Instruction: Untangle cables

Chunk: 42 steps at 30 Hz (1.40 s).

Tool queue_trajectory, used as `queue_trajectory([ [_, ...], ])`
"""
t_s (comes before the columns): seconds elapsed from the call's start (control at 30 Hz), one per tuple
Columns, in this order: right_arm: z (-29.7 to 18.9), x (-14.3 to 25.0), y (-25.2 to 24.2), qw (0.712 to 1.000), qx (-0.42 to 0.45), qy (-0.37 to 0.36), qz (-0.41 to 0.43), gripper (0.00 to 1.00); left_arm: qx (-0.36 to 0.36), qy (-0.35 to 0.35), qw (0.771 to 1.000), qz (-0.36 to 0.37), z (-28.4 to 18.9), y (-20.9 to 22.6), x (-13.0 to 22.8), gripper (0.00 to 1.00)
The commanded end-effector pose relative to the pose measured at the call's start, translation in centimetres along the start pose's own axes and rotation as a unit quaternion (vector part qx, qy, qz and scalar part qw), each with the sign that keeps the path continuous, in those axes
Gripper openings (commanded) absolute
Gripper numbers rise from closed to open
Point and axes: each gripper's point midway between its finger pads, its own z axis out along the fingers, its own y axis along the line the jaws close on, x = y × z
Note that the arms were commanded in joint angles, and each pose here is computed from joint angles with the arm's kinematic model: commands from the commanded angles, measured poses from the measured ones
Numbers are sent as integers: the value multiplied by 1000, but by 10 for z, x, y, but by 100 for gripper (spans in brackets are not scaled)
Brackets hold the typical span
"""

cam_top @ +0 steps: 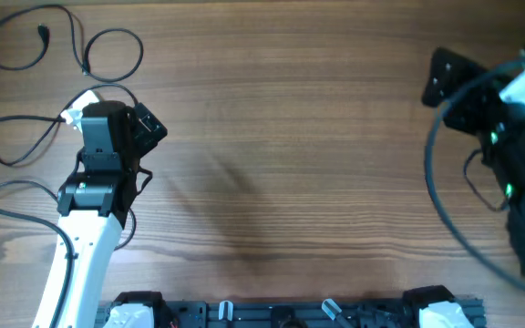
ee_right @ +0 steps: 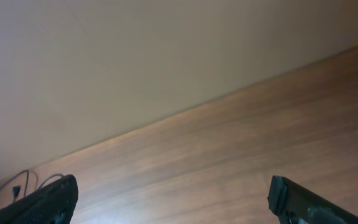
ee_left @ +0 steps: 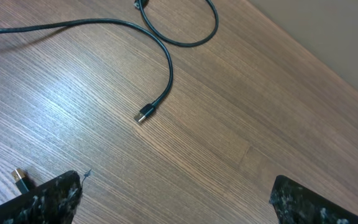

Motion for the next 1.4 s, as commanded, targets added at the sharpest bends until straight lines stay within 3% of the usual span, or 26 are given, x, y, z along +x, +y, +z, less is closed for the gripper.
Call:
queue_trajectory([
  [0.0,-23,24,-16,999,-13,-37,-22,100,2,-14,1000,9,-5,-2,-7,100],
  [0.2,-44,41,-21,985,-54,-117,-118,100,2,-14,1000,8,-5,-2,-7,100],
  [0.8,-64,115,-62,972,-68,-193,-116,100,2,-14,1000,9,-5,-2,-7,100],
  [1.1,-57,132,-77,967,-59,-218,-113,100,2,-14,1000,9,-5,-2,-7,100],
  [1.27,-55,137,-72,959,-65,-215,-172,99,2,-14,1000,9,-5,-2,-7,100],
  [1.37,-56,133,-78,960,-53,-221,-162,100,2,-14,1000,9,-5,-2,-7,100],
])
